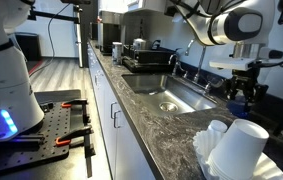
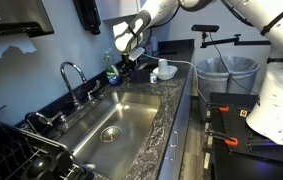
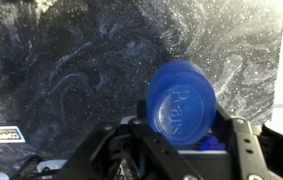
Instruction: Move the blue object to the right.
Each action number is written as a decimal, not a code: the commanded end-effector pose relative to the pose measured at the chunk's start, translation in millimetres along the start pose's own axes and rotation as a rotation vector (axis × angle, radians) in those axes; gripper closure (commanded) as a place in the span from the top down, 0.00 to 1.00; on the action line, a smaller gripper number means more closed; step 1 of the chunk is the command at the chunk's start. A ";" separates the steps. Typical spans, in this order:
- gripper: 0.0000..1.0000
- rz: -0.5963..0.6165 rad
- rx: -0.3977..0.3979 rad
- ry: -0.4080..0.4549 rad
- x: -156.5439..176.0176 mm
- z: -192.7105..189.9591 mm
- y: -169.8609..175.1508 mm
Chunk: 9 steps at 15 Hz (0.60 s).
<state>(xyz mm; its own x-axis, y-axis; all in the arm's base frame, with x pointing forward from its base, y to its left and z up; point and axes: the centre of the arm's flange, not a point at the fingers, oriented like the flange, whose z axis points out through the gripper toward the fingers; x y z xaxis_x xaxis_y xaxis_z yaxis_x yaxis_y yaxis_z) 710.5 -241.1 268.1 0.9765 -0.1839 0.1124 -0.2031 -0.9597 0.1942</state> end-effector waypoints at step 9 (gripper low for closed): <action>0.61 0.291 -0.032 0.016 2.0 -18.0 8.7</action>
<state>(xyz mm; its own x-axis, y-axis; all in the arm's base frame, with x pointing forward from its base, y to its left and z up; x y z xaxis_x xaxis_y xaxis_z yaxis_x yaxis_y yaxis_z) 709.3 -245.9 287.6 0.8757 -0.4468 0.1832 -0.4768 -0.8599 0.1820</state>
